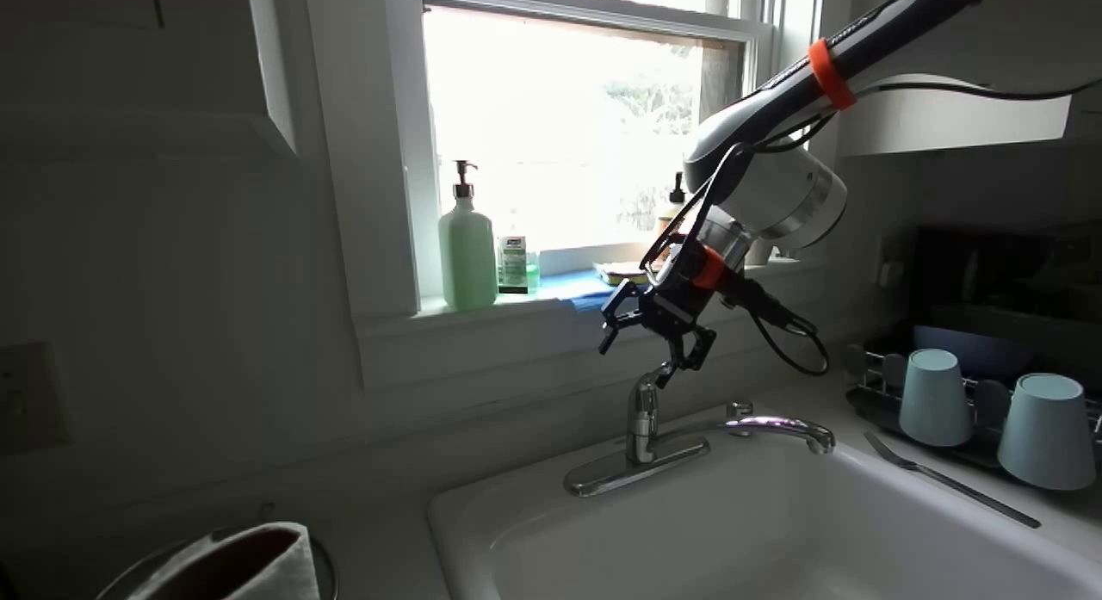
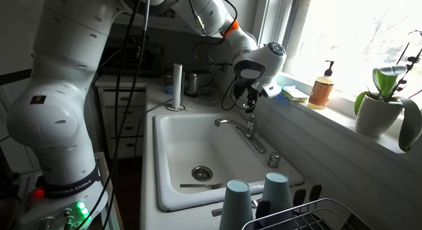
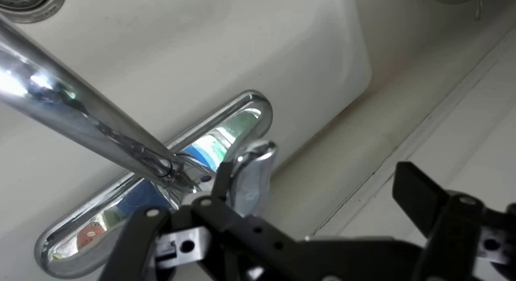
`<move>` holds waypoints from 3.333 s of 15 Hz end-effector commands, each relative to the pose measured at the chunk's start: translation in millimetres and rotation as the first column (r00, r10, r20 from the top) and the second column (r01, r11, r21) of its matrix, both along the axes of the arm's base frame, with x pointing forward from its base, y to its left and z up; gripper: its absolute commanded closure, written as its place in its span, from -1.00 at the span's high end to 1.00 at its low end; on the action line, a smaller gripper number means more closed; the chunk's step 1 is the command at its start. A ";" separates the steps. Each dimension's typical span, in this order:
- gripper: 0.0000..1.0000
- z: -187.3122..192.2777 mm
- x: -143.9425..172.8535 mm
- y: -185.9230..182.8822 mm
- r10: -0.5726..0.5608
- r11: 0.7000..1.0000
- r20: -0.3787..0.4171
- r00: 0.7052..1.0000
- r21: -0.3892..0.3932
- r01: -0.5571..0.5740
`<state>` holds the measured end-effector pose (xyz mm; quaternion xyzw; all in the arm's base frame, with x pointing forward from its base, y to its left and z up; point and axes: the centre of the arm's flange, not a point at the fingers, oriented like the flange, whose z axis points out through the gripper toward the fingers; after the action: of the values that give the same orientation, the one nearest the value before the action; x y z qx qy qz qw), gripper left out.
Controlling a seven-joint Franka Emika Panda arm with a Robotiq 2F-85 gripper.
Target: Turn the faucet on then rinse the fork under it
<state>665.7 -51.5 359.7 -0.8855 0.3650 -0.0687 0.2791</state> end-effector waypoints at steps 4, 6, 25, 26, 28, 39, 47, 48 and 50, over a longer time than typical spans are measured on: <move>1.00 5.8 9.3 -7.1 -0.022 0.994 0.021 1.000 0.107 0.019; 1.00 6.8 9.1 -7.6 -0.023 0.992 0.030 0.999 0.123 0.019; 1.00 18.9 3.7 -21.6 -0.058 0.986 0.087 0.995 0.164 0.043; 1.00 18.6 3.7 -21.8 -0.059 0.986 0.088 0.994 0.162 0.044; 1.00 19.6 3.7 -23.2 -0.067 0.985 0.097 0.993 0.167 0.050; 1.00 32.4 -4.2 -23.1 -0.093 0.993 0.034 0.995 0.081 0.090; 1.00 60.2 -35.9 -31.9 -0.111 0.968 -0.147 0.983 -0.241 0.073; 1.00 56.7 -43.5 -35.1 -0.104 0.960 -0.176 0.979 -0.276 0.052; 1.00 49.9 -59.7 -39.7 -0.083 0.943 -0.230 0.970 -0.332 0.002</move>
<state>636.3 -91.5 409.9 -0.9028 0.4070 -0.0509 0.1295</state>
